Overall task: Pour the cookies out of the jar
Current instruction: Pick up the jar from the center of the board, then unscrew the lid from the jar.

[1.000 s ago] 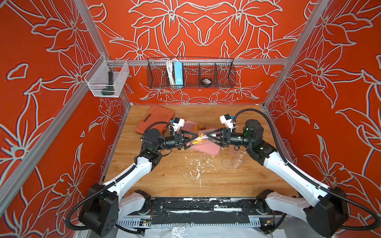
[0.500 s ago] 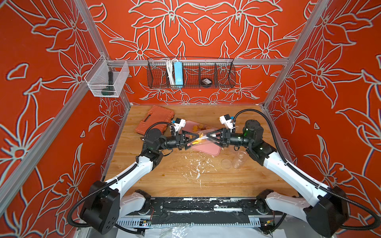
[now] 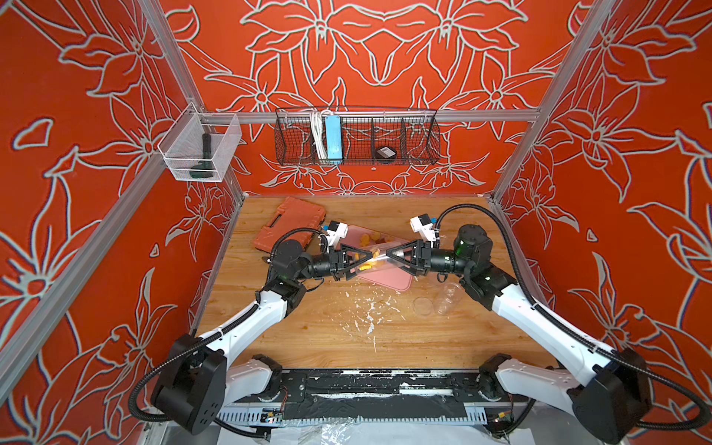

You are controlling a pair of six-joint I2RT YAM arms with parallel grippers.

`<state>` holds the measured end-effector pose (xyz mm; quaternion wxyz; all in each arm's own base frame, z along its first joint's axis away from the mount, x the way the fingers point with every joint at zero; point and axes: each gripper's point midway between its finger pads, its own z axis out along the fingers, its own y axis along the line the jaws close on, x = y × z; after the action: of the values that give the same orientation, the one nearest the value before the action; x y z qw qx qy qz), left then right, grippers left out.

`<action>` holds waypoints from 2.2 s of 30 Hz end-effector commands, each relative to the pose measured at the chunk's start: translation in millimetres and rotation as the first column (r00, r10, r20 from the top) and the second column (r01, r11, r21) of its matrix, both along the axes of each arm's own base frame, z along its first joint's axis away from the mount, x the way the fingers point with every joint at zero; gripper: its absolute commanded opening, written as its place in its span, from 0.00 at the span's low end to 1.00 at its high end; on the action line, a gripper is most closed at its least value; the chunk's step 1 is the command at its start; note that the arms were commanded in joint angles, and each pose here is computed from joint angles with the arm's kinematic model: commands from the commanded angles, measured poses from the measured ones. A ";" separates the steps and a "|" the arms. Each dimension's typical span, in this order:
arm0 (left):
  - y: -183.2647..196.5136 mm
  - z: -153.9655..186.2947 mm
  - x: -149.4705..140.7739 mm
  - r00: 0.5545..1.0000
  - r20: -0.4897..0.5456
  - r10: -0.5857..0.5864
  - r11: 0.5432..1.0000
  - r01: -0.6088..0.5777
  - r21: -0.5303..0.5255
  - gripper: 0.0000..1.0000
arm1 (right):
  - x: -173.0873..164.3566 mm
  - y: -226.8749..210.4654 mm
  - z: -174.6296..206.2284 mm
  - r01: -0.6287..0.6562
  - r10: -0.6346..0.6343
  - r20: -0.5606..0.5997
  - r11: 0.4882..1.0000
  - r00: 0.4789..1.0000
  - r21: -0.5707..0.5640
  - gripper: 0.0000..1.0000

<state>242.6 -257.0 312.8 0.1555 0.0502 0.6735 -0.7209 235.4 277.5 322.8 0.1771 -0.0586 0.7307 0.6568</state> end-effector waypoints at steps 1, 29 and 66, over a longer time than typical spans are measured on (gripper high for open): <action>-1.5 15.1 -10.7 0.996 0.076 -0.040 0.999 0.042 -0.025 0.68 | -1.4 1.2 -11.7 -0.003 0.003 -0.022 1.000 1.000 -0.018 0.67; 12.8 -18.9 -19.0 0.993 0.087 -0.075 0.995 0.069 0.071 0.63 | -21.3 -13.5 -11.0 -0.110 0.107 -0.046 0.991 0.993 -0.081 0.99; 13.3 -9.8 -22.7 0.990 0.108 -0.093 0.994 0.086 0.067 0.62 | -21.8 -3.9 -18.4 -0.156 0.155 -0.098 0.988 0.983 -0.010 0.82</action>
<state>224.0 -245.3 285.9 0.1456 0.1036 0.6946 -0.6969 218.4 270.2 299.7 0.0934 -0.0687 0.7495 0.6518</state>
